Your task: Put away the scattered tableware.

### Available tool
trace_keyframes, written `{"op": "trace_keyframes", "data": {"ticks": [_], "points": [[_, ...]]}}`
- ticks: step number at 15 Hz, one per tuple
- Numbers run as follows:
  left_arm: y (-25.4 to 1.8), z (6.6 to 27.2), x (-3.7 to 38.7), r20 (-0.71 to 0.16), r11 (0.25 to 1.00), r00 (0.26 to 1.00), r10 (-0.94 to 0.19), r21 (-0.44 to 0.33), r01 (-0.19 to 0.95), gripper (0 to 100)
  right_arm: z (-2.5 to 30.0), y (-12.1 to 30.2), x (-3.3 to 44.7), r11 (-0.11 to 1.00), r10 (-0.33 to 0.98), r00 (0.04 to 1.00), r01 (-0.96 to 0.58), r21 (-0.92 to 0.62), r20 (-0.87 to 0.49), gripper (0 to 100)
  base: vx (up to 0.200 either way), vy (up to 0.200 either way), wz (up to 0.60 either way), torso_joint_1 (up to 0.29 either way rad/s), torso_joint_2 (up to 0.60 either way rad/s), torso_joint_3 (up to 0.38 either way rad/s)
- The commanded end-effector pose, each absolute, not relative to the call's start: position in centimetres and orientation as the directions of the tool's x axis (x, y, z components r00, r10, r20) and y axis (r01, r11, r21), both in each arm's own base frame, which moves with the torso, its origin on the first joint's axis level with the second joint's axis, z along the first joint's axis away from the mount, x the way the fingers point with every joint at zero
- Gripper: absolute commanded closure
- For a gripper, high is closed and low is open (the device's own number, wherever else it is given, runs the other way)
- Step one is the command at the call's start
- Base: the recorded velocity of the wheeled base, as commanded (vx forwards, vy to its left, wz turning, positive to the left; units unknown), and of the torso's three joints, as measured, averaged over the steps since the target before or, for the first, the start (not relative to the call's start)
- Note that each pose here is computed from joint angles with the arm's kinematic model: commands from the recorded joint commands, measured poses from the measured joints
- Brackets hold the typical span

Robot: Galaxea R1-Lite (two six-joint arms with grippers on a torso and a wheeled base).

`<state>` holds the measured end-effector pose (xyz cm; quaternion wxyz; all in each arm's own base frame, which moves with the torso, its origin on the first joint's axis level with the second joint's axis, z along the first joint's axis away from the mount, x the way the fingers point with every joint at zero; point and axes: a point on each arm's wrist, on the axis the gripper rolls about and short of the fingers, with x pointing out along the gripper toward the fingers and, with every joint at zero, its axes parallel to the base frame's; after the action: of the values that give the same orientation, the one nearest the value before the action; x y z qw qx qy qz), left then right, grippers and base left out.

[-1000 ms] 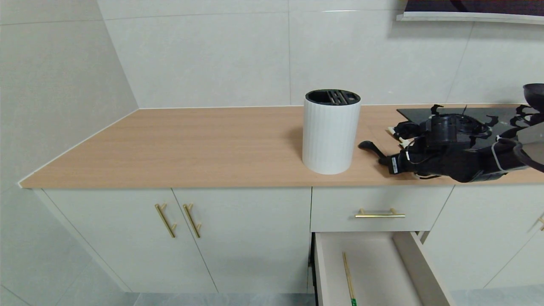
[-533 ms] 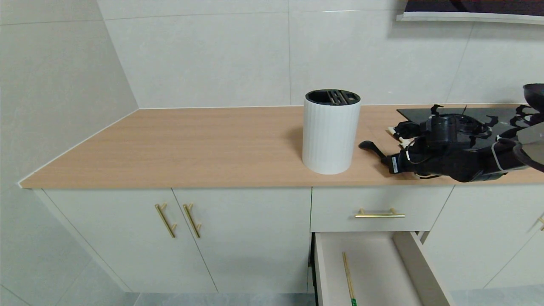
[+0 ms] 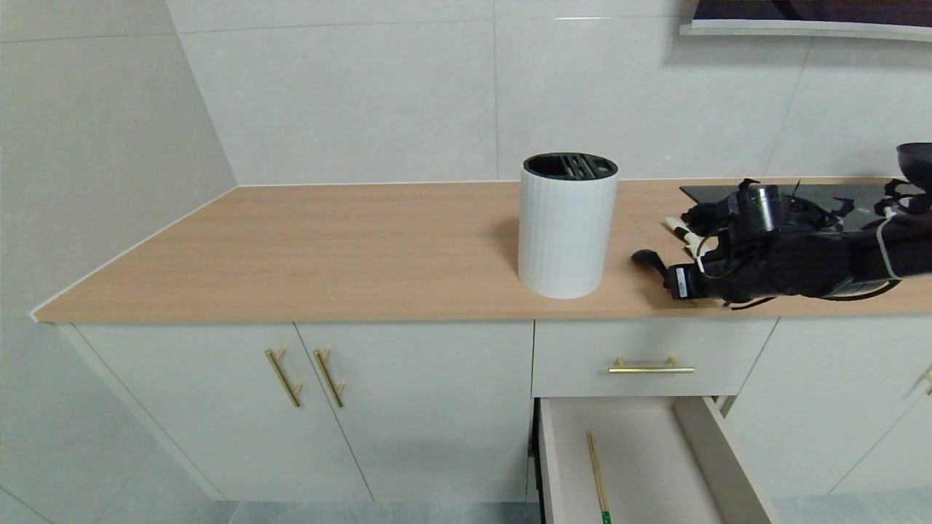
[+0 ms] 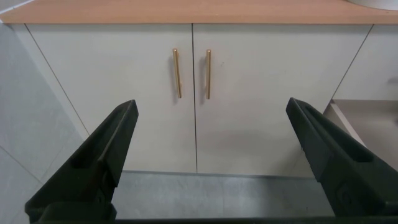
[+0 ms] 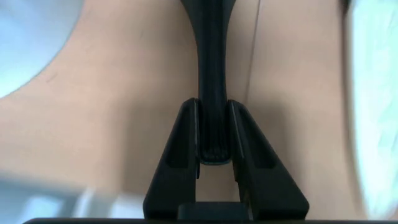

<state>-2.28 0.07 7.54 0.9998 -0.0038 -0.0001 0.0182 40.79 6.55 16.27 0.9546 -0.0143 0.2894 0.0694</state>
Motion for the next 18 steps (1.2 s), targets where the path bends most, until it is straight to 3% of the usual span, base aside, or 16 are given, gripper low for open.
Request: {"op": "trace_keyframes", "data": {"ticks": [1,4,7,12,18], "points": [[0.1,7.5,-2.3,0.0,0.999,0.999,0.037,-0.008,-0.037,0,20.6,6.9,37.2,0.991,0.131,0.846,-0.122,0.052,-0.517,100,0.0,0.0,0.0,0.0,0.0,0.0],[0.1,7.5,-2.3,0.0,0.999,0.999,0.037,-0.009,-0.037,0,23.6,7.0,31.8,0.991,0.116,0.874,-0.074,0.108,-0.471,100,0.0,0.0,0.0,0.0,0.0,0.0],[0.1,7.5,-2.3,0.0,0.999,0.999,0.037,-0.008,-0.037,0,24.7,6.3,26.7,0.989,0.136,0.878,-0.089,0.121,-0.459,100,0.0,0.0,0.0,0.0,0.0,0.0],[0.1,7.5,-2.3,-0.002,0.999,0.999,0.037,-0.008,-0.037,0,22.4,5.9,22.2,0.982,0.183,0.838,-0.134,0.131,-0.514,100,0.0,0.0,0.0,0.0,0.0,0.0],[0.1,7.5,-2.3,-0.002,0.999,0.999,0.035,-0.009,-0.035,0,19.5,6.0,22.1,0.984,0.177,0.797,-0.135,0.116,-0.578,100,0.0,0.0,0.0,0.0,0.0,0.0]]}}
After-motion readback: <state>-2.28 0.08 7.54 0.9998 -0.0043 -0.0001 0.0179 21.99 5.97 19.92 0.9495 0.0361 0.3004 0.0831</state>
